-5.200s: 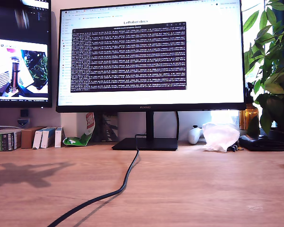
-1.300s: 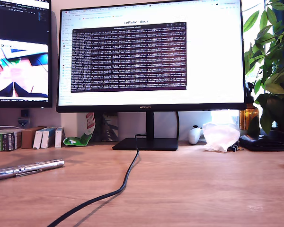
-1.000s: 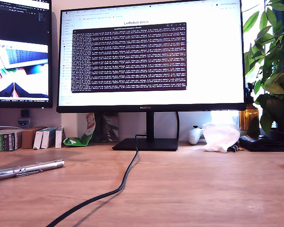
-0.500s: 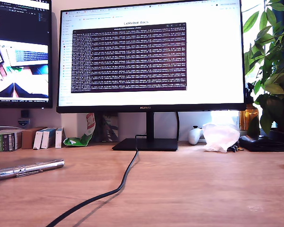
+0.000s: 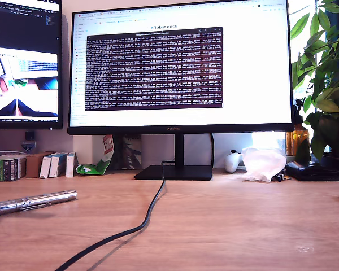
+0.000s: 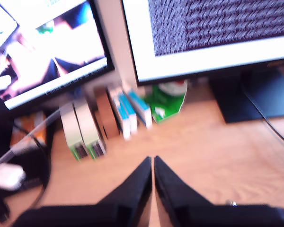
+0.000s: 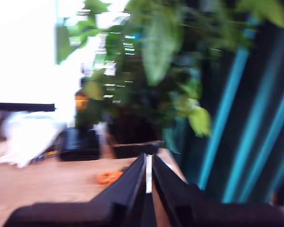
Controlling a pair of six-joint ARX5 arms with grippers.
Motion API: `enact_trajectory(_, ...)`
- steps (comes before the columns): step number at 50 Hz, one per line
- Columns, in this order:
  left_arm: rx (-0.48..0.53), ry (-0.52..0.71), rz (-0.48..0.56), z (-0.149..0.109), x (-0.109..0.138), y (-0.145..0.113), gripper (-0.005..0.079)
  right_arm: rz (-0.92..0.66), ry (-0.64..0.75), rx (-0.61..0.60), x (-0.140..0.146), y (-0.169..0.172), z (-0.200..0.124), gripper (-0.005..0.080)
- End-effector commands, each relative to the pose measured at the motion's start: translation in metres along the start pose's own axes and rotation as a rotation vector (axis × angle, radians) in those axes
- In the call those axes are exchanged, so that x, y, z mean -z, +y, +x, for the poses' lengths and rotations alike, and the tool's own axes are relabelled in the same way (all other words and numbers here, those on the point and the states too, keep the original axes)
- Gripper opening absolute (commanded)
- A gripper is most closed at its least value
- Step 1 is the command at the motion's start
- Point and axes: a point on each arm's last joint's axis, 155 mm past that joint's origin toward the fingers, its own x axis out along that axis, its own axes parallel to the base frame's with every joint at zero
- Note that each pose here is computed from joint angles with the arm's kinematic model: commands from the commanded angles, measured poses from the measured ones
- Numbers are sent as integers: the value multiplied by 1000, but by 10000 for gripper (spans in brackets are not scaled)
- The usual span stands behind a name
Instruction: Pick the metallic laser pointer with your right arm, pass it to your left arm, then place it down to the left side of the table
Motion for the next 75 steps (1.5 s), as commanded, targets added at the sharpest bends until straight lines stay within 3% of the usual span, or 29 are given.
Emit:
enact_trajectory(1,-15,-3,19,4,13,0,-23,83,19,25,5,-5,0,-1)
enact_trajectory(9,-49,-4,-41,2,26,1,-23,323,-42,50,-9,-11,-1,-1)
enact_trajectory(15,-41,-82,-55,0,19,-6,-23,307,-79,124,-15,-25,-1,-1)
enact_trajectory(28,-37,-163,-45,0,31,-20,-23,385,-71,103,6,-13,13,-1)
enact_trajectory(39,-44,-188,26,1,53,-26,-23,263,-68,96,43,3,36,-1)
enact_trajectory(43,-57,-202,46,0,60,-25,-23,200,-89,54,43,13,40,-1)
enact_trajectory(50,-66,-232,48,-5,65,-23,-23,42,-132,-126,38,48,40,-1)
enact_trajectory(60,-90,-258,106,-13,60,-18,-23,-5,-135,-117,44,49,43,-1)
enact_trajectory(75,-96,-227,73,-19,90,-15,-23,-18,-120,-117,53,50,45,-1)
